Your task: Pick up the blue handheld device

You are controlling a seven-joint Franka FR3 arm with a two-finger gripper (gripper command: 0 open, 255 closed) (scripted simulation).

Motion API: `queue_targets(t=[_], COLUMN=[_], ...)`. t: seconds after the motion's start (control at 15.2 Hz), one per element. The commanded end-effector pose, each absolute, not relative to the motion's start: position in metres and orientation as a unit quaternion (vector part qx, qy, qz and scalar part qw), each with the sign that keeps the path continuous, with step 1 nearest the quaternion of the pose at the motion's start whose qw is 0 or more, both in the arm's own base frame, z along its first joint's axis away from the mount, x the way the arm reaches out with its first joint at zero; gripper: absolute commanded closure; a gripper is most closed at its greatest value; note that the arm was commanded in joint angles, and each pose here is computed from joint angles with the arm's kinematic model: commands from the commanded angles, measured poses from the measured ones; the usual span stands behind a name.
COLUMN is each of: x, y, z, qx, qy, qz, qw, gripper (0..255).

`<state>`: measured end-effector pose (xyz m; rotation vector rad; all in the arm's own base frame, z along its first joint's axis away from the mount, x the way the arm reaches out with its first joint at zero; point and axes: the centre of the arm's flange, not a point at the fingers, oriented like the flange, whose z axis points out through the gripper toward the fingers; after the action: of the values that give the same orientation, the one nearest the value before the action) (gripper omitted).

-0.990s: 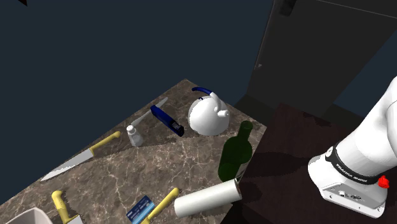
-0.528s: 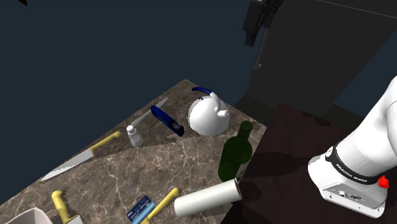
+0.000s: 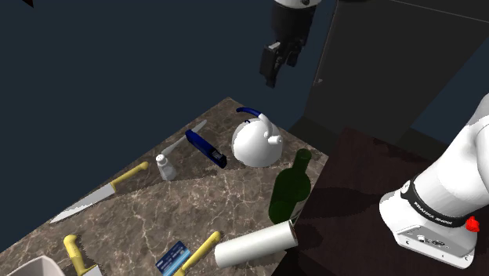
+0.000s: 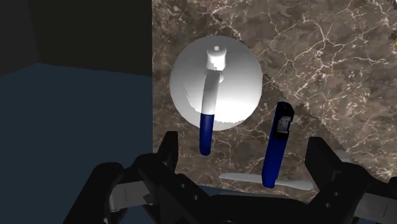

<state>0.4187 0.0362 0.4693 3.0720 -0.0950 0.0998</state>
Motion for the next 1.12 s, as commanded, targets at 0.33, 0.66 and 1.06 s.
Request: queue_targets(t=[0.33, 0.66, 1.06], x=[0.472, 0.509, 0.554], y=[0.052, 0.064, 0.08], z=[0.395, 0.342, 0.278], qx=[0.998, 0.998, 0.998], qy=[-0.04, -0.046, -0.054], qz=[0.028, 0.025, 0.021], qw=[0.025, 0.019, 0.012], gripper=[0, 0, 0])
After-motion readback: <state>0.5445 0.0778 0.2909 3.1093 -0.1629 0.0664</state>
